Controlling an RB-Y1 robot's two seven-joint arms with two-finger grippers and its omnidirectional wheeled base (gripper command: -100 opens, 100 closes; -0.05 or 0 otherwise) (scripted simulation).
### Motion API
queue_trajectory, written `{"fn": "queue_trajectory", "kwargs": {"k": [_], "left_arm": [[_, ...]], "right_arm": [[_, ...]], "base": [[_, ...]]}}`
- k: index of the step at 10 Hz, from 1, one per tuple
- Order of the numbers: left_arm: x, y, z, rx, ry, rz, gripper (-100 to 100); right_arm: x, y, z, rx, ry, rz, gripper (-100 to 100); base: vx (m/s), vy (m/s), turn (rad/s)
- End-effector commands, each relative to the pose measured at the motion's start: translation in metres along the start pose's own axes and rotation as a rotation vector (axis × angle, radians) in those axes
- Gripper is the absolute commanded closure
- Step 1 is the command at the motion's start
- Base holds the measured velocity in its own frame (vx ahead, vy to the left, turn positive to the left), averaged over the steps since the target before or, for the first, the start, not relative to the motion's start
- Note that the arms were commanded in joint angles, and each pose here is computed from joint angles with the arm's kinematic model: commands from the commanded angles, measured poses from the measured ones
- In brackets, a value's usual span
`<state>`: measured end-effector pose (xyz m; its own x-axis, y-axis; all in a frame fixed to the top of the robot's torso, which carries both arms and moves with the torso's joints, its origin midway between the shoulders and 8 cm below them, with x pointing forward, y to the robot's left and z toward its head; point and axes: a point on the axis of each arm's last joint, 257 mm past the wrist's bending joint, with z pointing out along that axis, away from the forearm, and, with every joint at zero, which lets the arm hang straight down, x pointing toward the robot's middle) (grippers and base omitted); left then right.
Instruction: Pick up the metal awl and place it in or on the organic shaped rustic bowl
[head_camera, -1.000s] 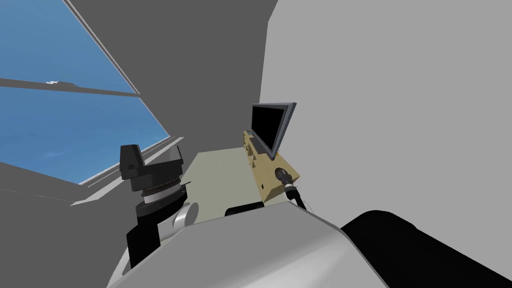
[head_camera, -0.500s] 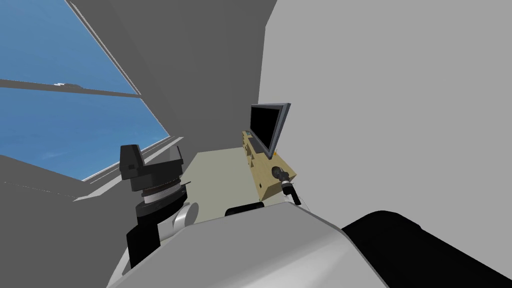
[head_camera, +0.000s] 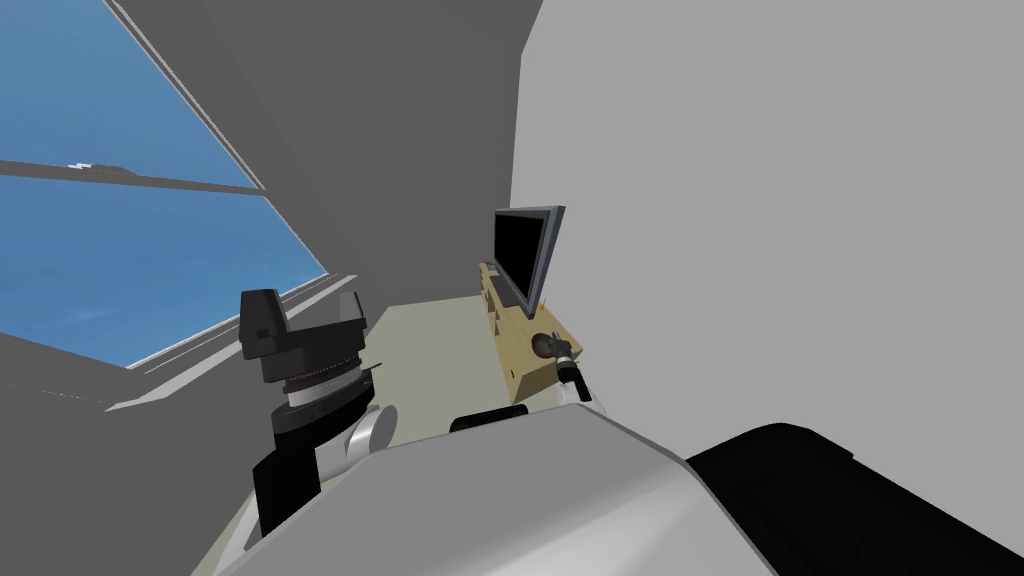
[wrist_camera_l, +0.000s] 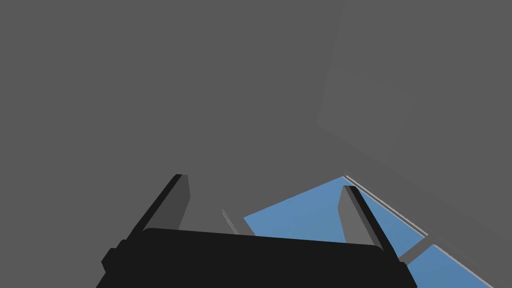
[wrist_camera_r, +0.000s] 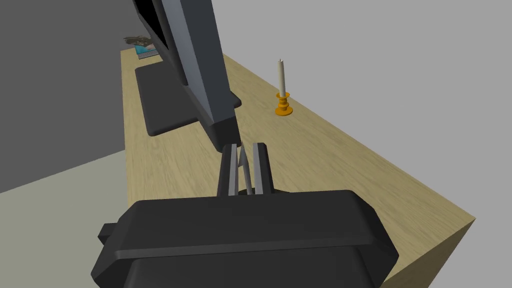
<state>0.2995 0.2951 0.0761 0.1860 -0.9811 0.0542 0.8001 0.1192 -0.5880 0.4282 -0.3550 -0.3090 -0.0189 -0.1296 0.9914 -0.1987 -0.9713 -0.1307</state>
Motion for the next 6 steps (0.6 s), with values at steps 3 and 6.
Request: {"fn": "queue_trajectory", "kwargs": {"k": [3,6], "left_arm": [[0.0,0.0,0.0,0.0,0.0,0.0,0],[0.0,0.0,0.0,0.0,0.0,0.0,0]], "right_arm": [[-0.013,-0.024,0.009,-0.014,0.005,0.08,100],[-0.021,-0.05,0.01,-0.029,0.003,0.159,100]], "base": [[-0.002,-0.064,0.013],[-0.002,-0.027,0.015]]}}
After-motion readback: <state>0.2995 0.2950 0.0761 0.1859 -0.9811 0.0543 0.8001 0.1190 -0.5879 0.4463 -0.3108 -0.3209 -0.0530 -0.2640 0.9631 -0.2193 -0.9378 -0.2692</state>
